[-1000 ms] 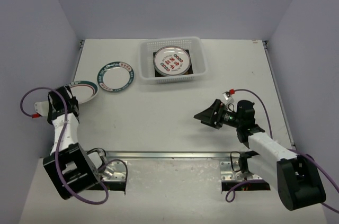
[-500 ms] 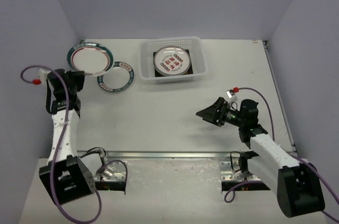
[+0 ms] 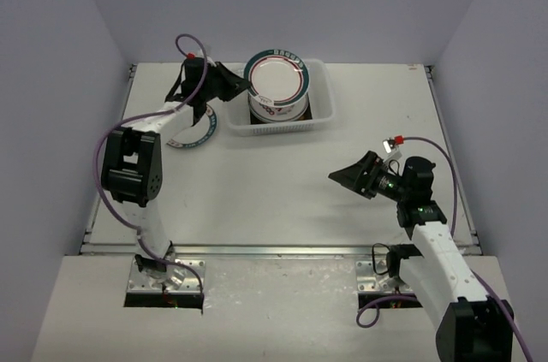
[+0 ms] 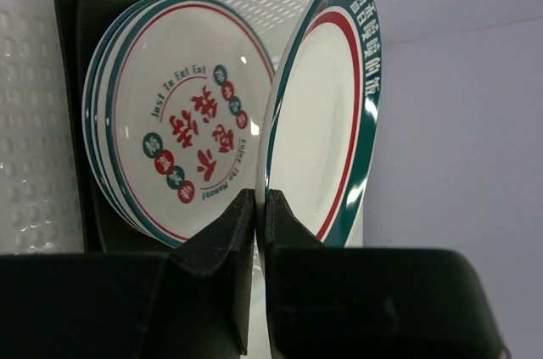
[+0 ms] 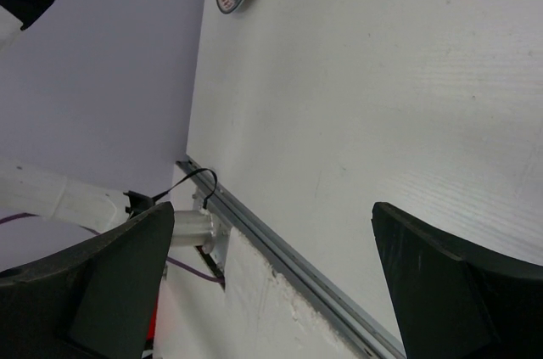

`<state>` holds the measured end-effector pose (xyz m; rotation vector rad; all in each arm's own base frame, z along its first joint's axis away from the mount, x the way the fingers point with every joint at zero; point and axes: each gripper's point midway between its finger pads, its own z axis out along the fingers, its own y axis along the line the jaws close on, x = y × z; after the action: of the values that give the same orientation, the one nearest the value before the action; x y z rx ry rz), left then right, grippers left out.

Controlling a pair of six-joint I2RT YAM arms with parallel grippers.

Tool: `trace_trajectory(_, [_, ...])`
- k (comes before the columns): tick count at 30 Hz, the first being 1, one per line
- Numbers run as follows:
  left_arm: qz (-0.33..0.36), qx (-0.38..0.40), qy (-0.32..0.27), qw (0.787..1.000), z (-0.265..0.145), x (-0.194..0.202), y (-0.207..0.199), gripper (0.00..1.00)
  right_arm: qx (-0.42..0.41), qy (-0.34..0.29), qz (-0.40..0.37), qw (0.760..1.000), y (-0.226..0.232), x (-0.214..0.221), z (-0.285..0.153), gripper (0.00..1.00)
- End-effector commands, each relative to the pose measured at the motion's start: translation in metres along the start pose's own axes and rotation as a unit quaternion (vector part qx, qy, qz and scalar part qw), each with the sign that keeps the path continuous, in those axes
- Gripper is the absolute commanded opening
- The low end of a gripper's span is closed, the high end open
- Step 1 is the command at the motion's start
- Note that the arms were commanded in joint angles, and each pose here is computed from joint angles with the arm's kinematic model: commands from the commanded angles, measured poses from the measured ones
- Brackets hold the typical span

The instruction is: Place the plates into the plastic bin on the countertop

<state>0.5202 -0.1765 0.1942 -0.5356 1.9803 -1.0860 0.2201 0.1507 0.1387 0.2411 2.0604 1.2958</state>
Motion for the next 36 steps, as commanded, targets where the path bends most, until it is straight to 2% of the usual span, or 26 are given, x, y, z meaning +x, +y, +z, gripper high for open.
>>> trace_trajectory(1, [0.031, 0.031, -0.009, 0.999, 0.016, -0.015, -0.025, 0.0, -0.004, -0.004, -0.038, 0.999, 0.013, -0.01, -0.006, 0.99])
trace_trajectory(4, [0.038, -0.003, -0.018, 0.999, 0.024, -0.019, -0.01, 0.0, 0.0, -0.01, -0.055, 0.998, 0.014, -0.015, -0.007, 0.99])
trace_trajectory(9, [0.045, -0.02, 0.006, 0.999, 0.034, -0.013, 0.001, 0.0, 0.004, -0.009, -0.05, 0.999, 0.012, -0.015, -0.006, 0.99])
trace_trajectory(10, [0.048, -0.025, 0.005, 0.999, 0.033, -0.014, 0.002, 0.08, 0.004, -0.008, -0.05, 0.999, 0.012, -0.015, -0.006, 0.99])
trace_trajectory(12, [0.054, -0.028, 0.007, 0.998, 0.032, -0.012, 0.002, 0.35, 0.004, -0.008, -0.05, 0.999, 0.012, -0.015, -0.006, 0.99])
trace_trajectory(14, [0.061, -0.025, 0.018, 0.998, 0.033, -0.008, -0.002, 0.47, 0.007, -0.01, -0.049, 0.999, 0.01, -0.015, -0.006, 0.99])
trace_trajectory(15, [0.066, -0.028, 0.022, 0.997, 0.033, -0.006, -0.001, 0.59, 0.008, -0.009, -0.048, 0.999, 0.01, -0.015, -0.006, 0.99])
trace_trajectory(16, [0.074, -0.028, 0.024, 0.997, 0.033, -0.004, -0.005, 0.86, 0.008, -0.008, -0.048, 0.999, 0.01, -0.015, -0.005, 0.99])
trace_trajectory(17, [0.074, -0.037, 0.03, 0.996, 0.031, -0.001, -0.004, 0.99, 0.008, -0.008, -0.047, 0.999, 0.01, -0.015, -0.005, 0.99])
trace_trajectory(24, [0.113, -0.054, -0.018, 0.992, 0.0, -0.028, -0.032, 1.0, 0.01, -0.009, -0.05, 0.999, 0.009, -0.017, -0.005, 0.99])
trace_trajectory(28, [0.123, -0.137, -0.086, 0.979, -0.049, -0.06, -0.025, 1.0, 0.012, -0.005, -0.048, 0.999, 0.007, -0.016, -0.004, 0.99])
trace_trajectory(29, [0.105, -0.149, -0.115, 0.977, -0.068, -0.071, -0.018, 1.0, 0.013, -0.005, -0.049, 0.999, 0.007, -0.016, -0.004, 0.99])
trace_trajectory(31, [0.055, -0.196, -0.15, 0.968, -0.105, -0.068, 0.03, 1.0, 0.013, -0.004, -0.051, 0.999, 0.006, -0.014, -0.004, 0.99])
trace_trajectory(32, [0.019, -0.19, -0.193, 0.963, -0.127, -0.089, 0.042, 1.0, 0.014, -0.003, -0.052, 0.999, 0.005, -0.014, -0.004, 0.99])
trace_trajectory(33, [-0.004, -0.202, -0.21, 0.957, -0.145, -0.094, 0.062, 1.0, 0.013, -0.001, -0.053, 0.999, 0.005, -0.013, -0.004, 0.99])
trace_trajectory(36, [-0.08, -0.267, -0.271, 0.921, -0.209, -0.097, 0.121, 1.0, 0.005, 0.011, -0.052, 0.999, 0.004, -0.008, -0.003, 0.99])
